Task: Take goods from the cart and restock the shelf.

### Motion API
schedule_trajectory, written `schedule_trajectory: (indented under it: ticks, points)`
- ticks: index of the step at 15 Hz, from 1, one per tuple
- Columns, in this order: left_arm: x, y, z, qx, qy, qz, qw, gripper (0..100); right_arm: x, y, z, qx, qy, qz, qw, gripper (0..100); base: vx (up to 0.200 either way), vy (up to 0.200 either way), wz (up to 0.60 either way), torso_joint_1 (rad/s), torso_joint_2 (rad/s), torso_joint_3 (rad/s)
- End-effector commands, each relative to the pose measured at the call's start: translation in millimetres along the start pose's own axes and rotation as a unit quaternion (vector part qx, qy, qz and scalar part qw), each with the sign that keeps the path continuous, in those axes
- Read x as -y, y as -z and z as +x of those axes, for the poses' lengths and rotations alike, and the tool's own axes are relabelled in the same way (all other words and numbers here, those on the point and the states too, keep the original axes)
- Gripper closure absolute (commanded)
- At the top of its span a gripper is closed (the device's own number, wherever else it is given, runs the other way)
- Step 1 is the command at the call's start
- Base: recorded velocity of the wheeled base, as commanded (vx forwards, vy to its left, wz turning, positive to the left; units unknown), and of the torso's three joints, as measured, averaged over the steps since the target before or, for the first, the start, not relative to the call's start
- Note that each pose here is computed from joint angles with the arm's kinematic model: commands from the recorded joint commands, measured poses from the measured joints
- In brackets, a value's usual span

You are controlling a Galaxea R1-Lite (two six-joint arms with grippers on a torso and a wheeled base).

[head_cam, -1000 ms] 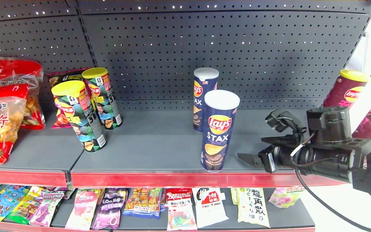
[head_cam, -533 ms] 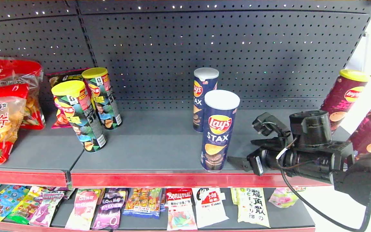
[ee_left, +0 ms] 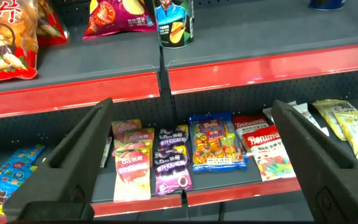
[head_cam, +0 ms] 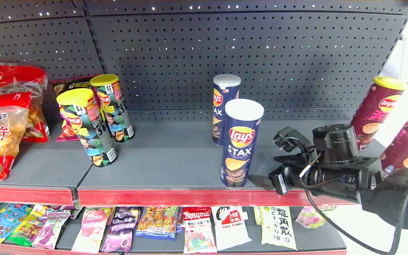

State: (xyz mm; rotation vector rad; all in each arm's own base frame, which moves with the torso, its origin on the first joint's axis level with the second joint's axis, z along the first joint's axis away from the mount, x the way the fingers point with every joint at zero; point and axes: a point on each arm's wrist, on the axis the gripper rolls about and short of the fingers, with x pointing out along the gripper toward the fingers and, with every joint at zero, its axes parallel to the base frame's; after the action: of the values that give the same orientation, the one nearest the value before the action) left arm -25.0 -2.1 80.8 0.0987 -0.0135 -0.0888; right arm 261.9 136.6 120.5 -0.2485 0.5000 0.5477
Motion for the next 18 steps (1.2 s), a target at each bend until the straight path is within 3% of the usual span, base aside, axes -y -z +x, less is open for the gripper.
schedule_trajectory:
  ticks: [1, 18]
  points:
    - [0.0, 0.0, 0.1, -0.001, 0.0, -0.001, 1.0, 0, -1.4, 0.1, 0.5, 0.0, -0.002, -0.001, 1.0, 0, 0.0, 0.0, 0.0, 0.0, 0.0, 0.0]
    - [0.0, 0.0, 0.1, -0.001, 0.0, -0.002, 1.0, 0, -2.8, 2.2, 9.3, -0.002, 0.013, -0.003, 1.0, 0, 0.0, 0.0, 0.0, 0.0, 0.0, 0.0]
